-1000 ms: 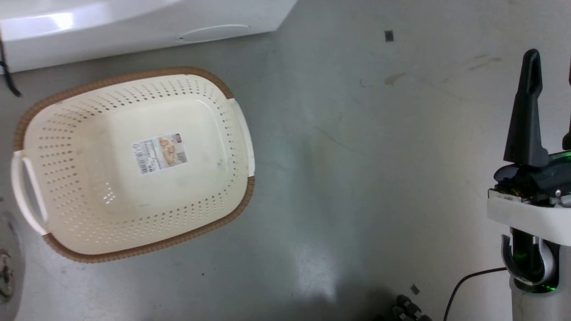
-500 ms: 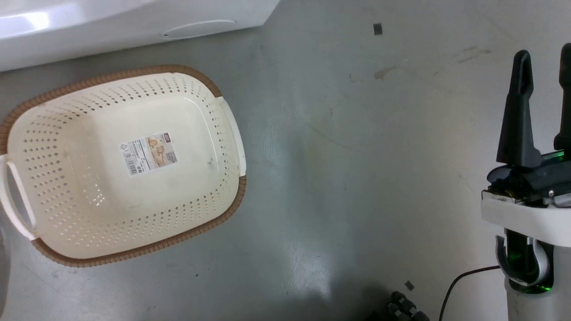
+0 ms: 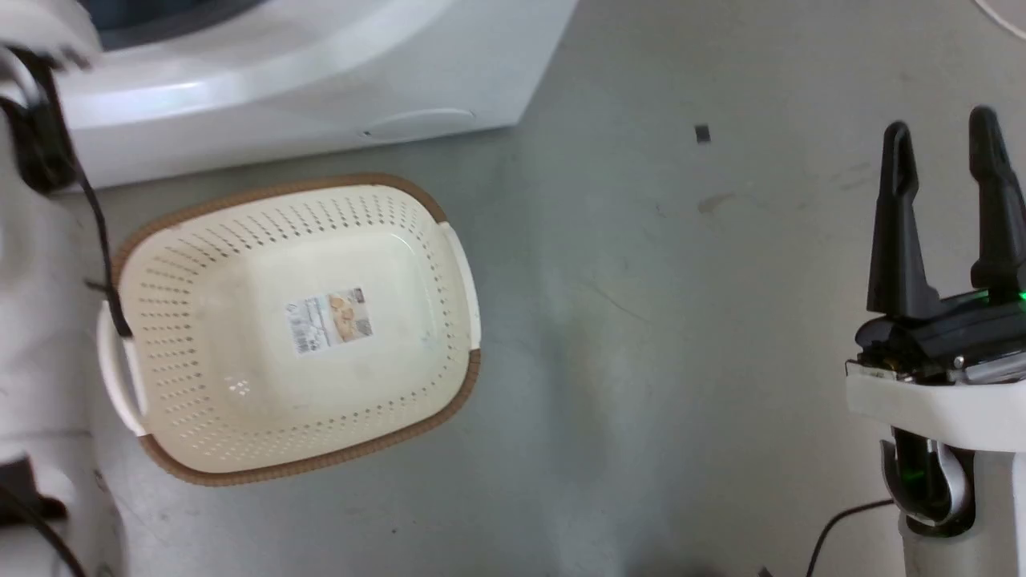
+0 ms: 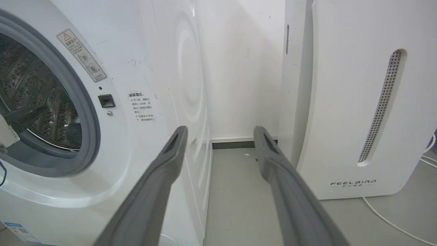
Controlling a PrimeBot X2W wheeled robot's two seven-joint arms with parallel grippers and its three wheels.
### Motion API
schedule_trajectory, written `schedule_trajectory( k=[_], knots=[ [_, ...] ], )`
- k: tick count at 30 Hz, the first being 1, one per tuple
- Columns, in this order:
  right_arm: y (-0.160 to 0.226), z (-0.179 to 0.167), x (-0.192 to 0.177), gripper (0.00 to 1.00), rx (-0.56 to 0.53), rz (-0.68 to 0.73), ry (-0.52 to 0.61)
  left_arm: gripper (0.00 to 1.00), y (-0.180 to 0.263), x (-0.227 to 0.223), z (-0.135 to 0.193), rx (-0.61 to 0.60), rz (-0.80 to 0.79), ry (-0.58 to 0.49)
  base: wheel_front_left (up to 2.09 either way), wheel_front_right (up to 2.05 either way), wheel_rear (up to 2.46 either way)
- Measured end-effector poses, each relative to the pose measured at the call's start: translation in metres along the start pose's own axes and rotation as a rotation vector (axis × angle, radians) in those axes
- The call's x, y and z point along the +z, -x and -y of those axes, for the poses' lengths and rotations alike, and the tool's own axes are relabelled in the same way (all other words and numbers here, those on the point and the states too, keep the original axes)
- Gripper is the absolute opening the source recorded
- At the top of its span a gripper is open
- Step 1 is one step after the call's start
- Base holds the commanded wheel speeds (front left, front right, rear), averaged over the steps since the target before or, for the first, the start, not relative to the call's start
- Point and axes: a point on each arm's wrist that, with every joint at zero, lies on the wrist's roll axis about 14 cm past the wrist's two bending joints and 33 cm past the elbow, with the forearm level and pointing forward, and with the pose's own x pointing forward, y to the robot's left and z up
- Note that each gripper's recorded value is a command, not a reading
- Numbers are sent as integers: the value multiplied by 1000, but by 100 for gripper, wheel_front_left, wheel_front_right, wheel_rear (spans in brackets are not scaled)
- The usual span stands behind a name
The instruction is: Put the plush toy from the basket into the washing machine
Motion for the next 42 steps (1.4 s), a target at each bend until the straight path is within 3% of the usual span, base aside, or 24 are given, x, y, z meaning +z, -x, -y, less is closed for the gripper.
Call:
schedule_trajectory(
  k=[19,31,42],
  knots=[
    [26,-28,36,100,62,41,10,100,130,61,-18,9,49,47,0,0,0],
    [60,-37,57,100,82,53,-7,100,227,64,-34,21,-10,35,0,0,0],
    [96,-42,66,100,100,49,-12,100,293,86,-38,8,31,34,0,0,0]
  ],
)
